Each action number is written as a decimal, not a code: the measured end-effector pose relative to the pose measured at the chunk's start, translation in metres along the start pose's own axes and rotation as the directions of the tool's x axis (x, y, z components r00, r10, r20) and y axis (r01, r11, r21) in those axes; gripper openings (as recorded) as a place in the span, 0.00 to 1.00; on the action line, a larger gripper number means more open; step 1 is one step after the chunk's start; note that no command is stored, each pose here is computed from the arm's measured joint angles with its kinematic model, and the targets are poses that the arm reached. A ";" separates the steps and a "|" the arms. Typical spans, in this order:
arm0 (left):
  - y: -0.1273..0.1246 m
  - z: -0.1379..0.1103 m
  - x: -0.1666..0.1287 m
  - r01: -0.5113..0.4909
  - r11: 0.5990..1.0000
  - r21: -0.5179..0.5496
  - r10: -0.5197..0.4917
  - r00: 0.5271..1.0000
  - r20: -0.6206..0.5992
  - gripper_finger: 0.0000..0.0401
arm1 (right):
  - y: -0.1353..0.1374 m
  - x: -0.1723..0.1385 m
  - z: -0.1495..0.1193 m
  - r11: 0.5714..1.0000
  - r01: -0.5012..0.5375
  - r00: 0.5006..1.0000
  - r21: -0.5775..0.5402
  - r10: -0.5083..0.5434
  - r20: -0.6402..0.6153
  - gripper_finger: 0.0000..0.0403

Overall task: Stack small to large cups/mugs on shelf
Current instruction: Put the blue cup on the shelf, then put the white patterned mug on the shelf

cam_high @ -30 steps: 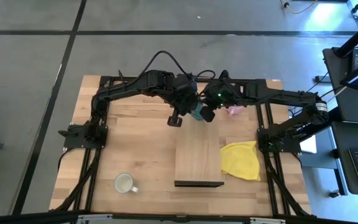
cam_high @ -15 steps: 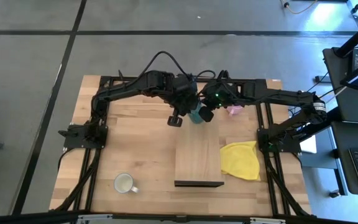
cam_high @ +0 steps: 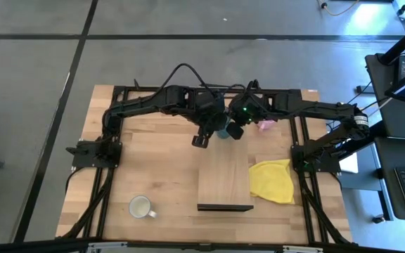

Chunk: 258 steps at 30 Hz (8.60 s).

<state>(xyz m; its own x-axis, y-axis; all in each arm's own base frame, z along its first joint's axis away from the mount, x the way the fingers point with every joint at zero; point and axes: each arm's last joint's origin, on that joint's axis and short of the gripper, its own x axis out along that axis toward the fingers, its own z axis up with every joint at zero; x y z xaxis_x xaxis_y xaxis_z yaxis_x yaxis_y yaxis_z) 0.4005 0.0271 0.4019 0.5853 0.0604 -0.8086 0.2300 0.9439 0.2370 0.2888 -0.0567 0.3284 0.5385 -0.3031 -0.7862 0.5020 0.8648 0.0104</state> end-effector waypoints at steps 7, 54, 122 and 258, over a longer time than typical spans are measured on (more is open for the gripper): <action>-0.003 0.001 -0.001 -0.040 0.999 0.017 0.040 0.999 -0.011 0.12 | 0.001 0.000 0.000 1.000 -0.018 1.000 0.023 0.018 -0.006 0.01; -0.014 -0.074 -0.031 -0.123 0.893 -0.433 0.165 0.985 0.060 0.15 | -0.010 -0.035 0.000 0.998 0.051 0.991 0.031 -0.054 0.123 0.02; -0.130 -0.186 -0.068 0.018 0.819 -0.573 -0.176 0.959 -0.222 0.15 | -0.052 -0.157 -0.108 0.903 0.229 0.973 0.364 -0.219 -0.069 0.23; -0.316 -0.224 -0.002 -0.070 0.703 -0.708 -0.238 0.915 -0.327 0.07 | -0.043 -0.083 -0.159 0.866 0.302 0.948 0.398 -0.319 -0.027 0.48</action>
<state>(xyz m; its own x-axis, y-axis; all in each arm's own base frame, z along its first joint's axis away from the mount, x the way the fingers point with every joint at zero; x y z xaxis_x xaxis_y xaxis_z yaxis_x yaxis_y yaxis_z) 0.1523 -0.1991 0.2081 0.2267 -0.0634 -0.9719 -0.4299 0.8889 -0.1583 0.1151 -0.0052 0.2951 0.3322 -0.5519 -0.7649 0.8671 0.4978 0.0174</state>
